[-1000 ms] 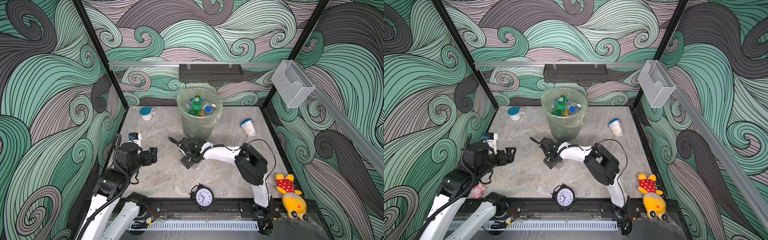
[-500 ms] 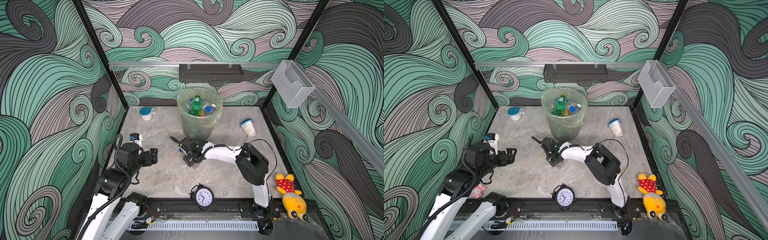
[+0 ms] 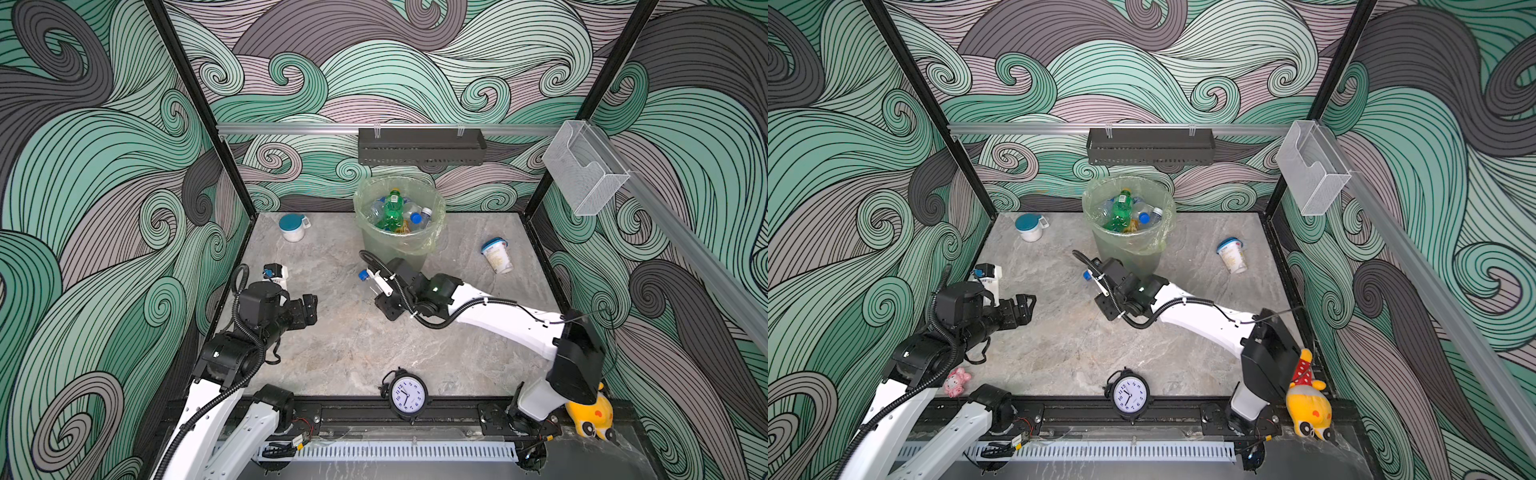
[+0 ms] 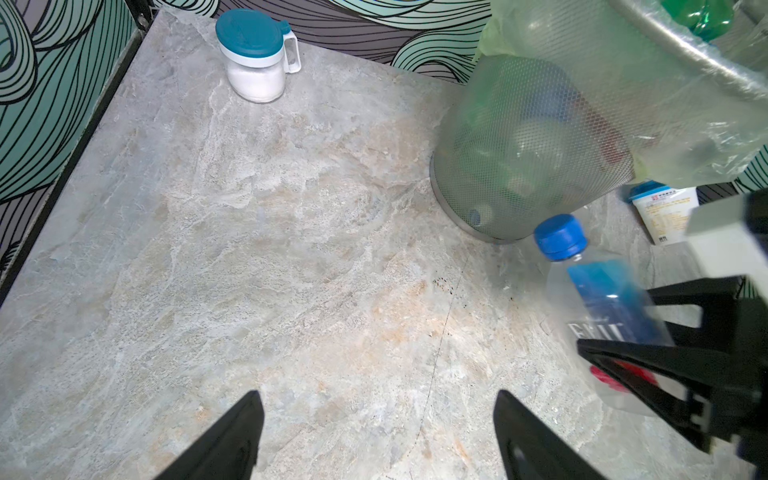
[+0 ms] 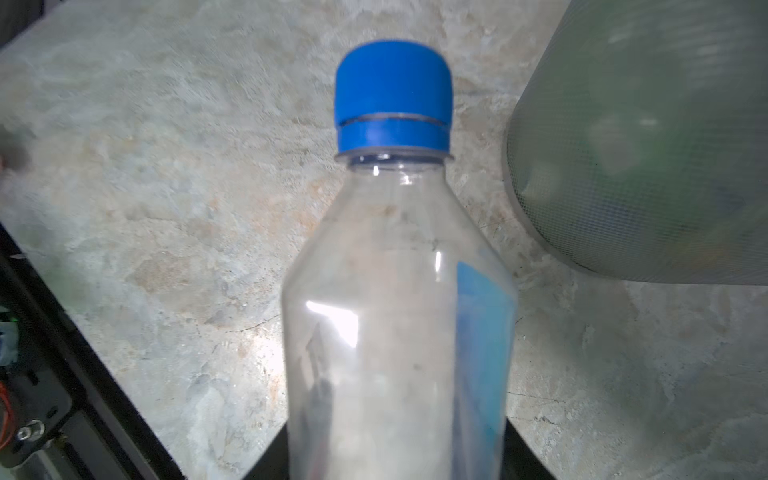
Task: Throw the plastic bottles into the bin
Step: 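Lift the Fiji bottle with the right gripper and carry it over the bin, then open the right gripper to drop the Fiji bottle into the bin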
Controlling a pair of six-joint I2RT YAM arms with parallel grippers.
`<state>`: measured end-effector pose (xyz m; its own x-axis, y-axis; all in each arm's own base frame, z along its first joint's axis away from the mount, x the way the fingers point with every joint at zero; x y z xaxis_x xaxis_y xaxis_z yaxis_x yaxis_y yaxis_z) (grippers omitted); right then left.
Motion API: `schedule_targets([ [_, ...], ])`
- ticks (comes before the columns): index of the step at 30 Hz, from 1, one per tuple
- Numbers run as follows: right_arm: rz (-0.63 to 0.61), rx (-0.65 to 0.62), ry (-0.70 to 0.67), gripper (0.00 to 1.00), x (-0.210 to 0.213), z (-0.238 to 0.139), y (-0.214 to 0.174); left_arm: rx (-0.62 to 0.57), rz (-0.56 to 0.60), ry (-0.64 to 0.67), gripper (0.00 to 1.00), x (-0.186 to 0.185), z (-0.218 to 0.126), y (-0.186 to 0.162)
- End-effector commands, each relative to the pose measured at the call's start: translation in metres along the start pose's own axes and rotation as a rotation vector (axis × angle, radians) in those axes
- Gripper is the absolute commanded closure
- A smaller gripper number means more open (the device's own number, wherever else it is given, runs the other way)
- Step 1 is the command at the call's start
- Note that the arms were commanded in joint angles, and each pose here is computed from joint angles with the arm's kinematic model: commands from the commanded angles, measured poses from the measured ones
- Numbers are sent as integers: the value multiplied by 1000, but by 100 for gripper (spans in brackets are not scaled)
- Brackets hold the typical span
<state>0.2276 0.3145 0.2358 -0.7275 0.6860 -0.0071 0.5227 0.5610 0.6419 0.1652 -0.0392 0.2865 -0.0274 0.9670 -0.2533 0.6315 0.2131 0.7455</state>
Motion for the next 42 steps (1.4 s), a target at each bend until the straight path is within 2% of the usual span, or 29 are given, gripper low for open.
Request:
schedule_targets([
  [1,-2,-62,-38,51,-8,-26,1,-8,13,-1,12,-1,4,3],
  [7,46,-204,-108,52,-31,-84,-8,-24,33,5,11,-1,6,6],
  [16,200,-363,-309,56,-88,-151,-61,-59,37,-22,11,-6,8,14],
  [22,241,-424,-348,56,-98,-170,-76,-99,23,-62,11,-9,6,17],
  [26,235,-407,-354,54,-101,-167,-70,-90,20,-65,11,-10,7,17],
  [30,247,-411,-326,54,-112,-169,-41,-98,22,-68,11,-11,6,19],
  [33,220,-451,-295,55,-126,-178,9,-105,33,-93,11,-13,4,20],
  [36,199,-480,-219,55,-147,-165,71,-109,29,-124,11,-17,3,22],
  [37,191,-475,-197,51,-157,-157,91,-111,25,-130,11,-18,3,23],
  [39,177,-416,-170,30,-173,-137,119,-108,21,-138,11,-19,2,23],
  [42,196,-343,-166,19,-189,-116,138,-110,21,-133,11,-18,-2,23],
])
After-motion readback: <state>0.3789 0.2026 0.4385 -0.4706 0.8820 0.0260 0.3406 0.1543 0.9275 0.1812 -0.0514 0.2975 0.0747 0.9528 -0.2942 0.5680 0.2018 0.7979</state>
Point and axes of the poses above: each gripper's point midway between its finger pads, its own z axis out along the fingers, its own x axis along the line the jaws close on, y = z × x, the point moved 7 cm from there along -z, back along the fingers, and after that the axes turned 1 degree about -z, right-handed, at the moved point
